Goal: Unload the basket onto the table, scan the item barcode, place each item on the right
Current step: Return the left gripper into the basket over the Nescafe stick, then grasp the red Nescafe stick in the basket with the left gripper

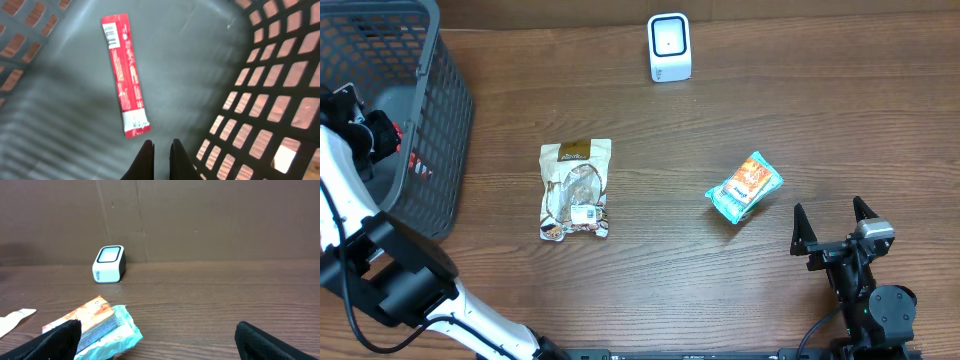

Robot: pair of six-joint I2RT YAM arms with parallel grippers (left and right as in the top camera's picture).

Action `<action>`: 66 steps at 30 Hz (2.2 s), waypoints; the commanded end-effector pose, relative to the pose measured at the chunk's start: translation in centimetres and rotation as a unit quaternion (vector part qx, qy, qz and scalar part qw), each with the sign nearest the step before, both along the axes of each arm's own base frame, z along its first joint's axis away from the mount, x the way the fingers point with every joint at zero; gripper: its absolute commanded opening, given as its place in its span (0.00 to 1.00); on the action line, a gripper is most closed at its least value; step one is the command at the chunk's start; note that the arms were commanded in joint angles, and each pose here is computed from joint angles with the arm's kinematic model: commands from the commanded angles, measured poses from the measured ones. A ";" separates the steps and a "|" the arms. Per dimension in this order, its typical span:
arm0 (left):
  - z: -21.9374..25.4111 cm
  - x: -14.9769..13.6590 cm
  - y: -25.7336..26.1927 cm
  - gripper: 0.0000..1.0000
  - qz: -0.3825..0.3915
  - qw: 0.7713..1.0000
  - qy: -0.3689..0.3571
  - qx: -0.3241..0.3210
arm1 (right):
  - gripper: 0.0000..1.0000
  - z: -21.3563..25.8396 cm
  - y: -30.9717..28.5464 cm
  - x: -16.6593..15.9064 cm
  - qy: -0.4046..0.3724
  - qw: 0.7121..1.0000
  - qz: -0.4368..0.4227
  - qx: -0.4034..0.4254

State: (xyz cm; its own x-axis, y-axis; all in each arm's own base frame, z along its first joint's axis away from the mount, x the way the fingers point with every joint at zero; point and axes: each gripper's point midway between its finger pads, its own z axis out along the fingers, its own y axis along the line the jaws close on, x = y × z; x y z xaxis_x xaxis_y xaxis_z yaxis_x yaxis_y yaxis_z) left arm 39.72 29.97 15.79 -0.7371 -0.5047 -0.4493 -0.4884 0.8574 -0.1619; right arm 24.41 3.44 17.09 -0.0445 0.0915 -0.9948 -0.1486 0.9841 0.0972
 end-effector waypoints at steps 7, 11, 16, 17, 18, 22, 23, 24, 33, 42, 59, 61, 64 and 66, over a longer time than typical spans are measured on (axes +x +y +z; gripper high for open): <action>-1.1 0.5 1.4 0.04 -0.028 0.989 -0.100 -0.106 | 1.00 -0.1 -0.2 0.0 -0.003 1.000 -0.004 0.000; -1.2 0.3 1.8 0.07 -0.024 0.989 -0.102 -0.104 | 1.00 -0.1 -0.2 0.0 -0.003 1.000 -0.004 0.000; -1.8 -0.2 2.8 0.09 0.022 0.992 -0.074 -0.095 | 1.00 -0.1 -0.2 0.0 -0.003 1.000 -0.004 0.000; -2.0 -0.4 3.0 0.07 0.039 0.993 -0.066 -0.092 | 1.00 -0.1 -0.2 0.0 -0.003 1.000 -0.004 0.000; -2.2 -0.5 3.2 0.05 0.055 0.993 -0.056 -0.088 | 1.00 -0.1 -0.2 0.0 -0.003 1.000 -0.004 0.000; -2.6 -1.3 4.2 0.04 0.122 0.991 -0.004 -0.049 | 1.00 -0.1 -0.2 0.0 -0.003 1.000 -0.004 0.000; -2.5 -1.4 4.4 0.04 0.132 0.991 0.010 -0.030 | 1.00 -0.1 -0.2 0.0 -0.003 1.000 -0.004 0.000; -2.4 -1.2 4.4 0.04 0.135 0.991 0.019 -0.016 | 1.00 -0.1 -0.2 0.0 -0.003 1.000 -0.004 0.000; -2.0 1.6 4.5 0.67 0.149 0.983 0.038 0.100 | 1.00 -0.1 -0.2 0.0 -0.003 1.000 -0.004 0.000; -6.7 3.6 5.2 0.69 0.187 0.979 0.032 0.073 | 1.00 -0.1 -0.2 0.0 -0.003 1.000 -0.004 0.000; -17.2 2.5 4.2 0.04 0.164 0.979 0.121 0.030 | 1.00 -0.1 -0.2 0.0 -0.003 1.000 -0.004 0.000; -15.9 2.9 4.5 0.04 0.168 0.979 0.108 0.036 | 1.00 -0.1 -0.2 0.0 -0.003 1.000 -0.004 0.000; -13.7 3.3 5.0 0.04 0.207 0.974 0.082 0.035 | 1.00 -0.1 -0.2 0.0 -0.003 1.000 -0.004 0.000; -12.1 3.4 5.0 0.04 0.221 0.972 0.072 0.032 | 1.00 -0.1 -0.2 0.0 -0.003 1.000 -0.004 0.000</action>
State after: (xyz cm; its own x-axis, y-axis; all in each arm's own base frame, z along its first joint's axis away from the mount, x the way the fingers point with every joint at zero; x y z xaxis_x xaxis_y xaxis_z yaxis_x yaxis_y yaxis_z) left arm 43.95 35.07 3.41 -0.5633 -0.7113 -0.4205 -0.7818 0.6235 -0.0072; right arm 24.41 3.43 17.10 -0.0441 0.0916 -0.9948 -0.1482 0.9842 0.0972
